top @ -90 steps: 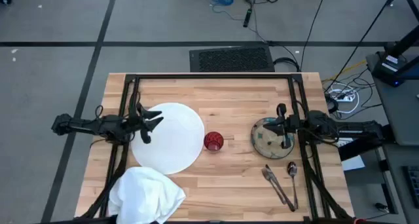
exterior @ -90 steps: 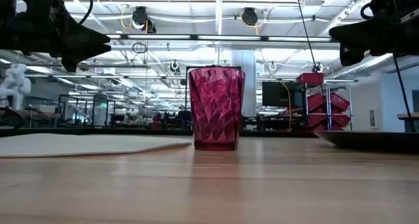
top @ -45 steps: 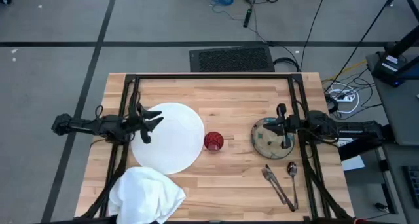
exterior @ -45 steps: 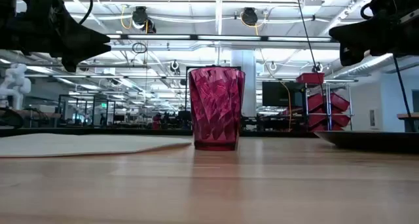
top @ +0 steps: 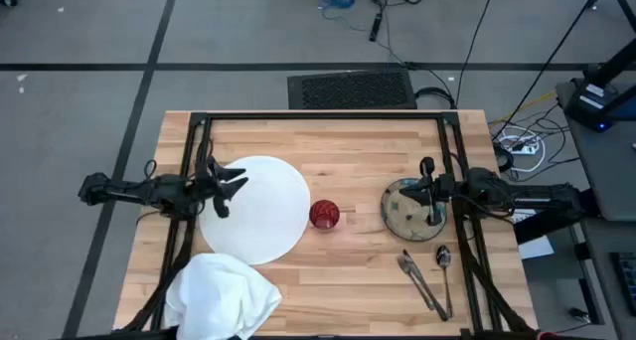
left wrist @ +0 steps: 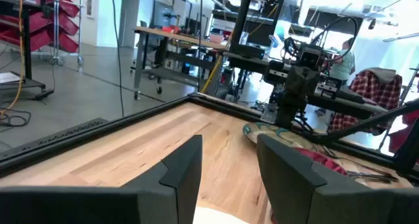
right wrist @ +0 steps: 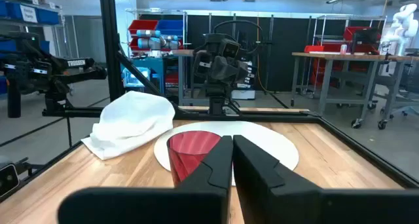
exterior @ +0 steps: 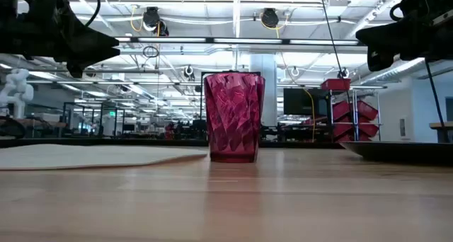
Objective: Set table place
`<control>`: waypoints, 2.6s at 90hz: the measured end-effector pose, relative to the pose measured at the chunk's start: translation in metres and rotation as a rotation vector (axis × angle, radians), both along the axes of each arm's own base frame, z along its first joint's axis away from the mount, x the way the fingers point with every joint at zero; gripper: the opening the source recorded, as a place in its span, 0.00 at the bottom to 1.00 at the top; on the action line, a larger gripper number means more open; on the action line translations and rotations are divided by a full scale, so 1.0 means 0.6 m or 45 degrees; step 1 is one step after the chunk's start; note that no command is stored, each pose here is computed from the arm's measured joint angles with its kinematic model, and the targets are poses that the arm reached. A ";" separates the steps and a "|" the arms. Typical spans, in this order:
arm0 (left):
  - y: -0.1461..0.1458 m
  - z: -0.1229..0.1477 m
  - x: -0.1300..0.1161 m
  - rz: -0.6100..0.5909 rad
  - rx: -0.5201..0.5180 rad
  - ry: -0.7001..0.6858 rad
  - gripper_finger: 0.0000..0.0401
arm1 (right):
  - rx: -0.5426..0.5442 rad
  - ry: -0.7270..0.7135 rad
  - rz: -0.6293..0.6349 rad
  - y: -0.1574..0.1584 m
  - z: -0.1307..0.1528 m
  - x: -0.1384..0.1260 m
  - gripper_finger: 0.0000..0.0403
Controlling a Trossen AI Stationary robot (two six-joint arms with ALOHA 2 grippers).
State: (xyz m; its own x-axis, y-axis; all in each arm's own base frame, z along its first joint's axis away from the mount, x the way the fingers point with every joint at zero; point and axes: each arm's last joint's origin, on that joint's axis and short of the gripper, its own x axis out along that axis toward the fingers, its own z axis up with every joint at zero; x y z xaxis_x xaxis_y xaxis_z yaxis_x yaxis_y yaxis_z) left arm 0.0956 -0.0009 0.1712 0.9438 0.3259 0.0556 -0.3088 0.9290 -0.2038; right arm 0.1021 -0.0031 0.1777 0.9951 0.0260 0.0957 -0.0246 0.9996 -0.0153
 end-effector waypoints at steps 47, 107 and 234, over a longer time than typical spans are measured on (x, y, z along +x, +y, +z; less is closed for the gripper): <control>0.000 0.000 0.000 0.000 0.000 0.000 0.33 | 0.000 0.000 0.000 0.000 0.000 0.000 0.00; 0.000 0.000 0.000 0.000 0.000 0.000 0.33 | 0.000 0.000 0.000 0.000 0.000 0.000 0.00; 0.000 0.000 0.000 0.000 0.000 0.000 0.33 | -0.411 -0.003 -0.041 0.000 -0.001 0.000 0.00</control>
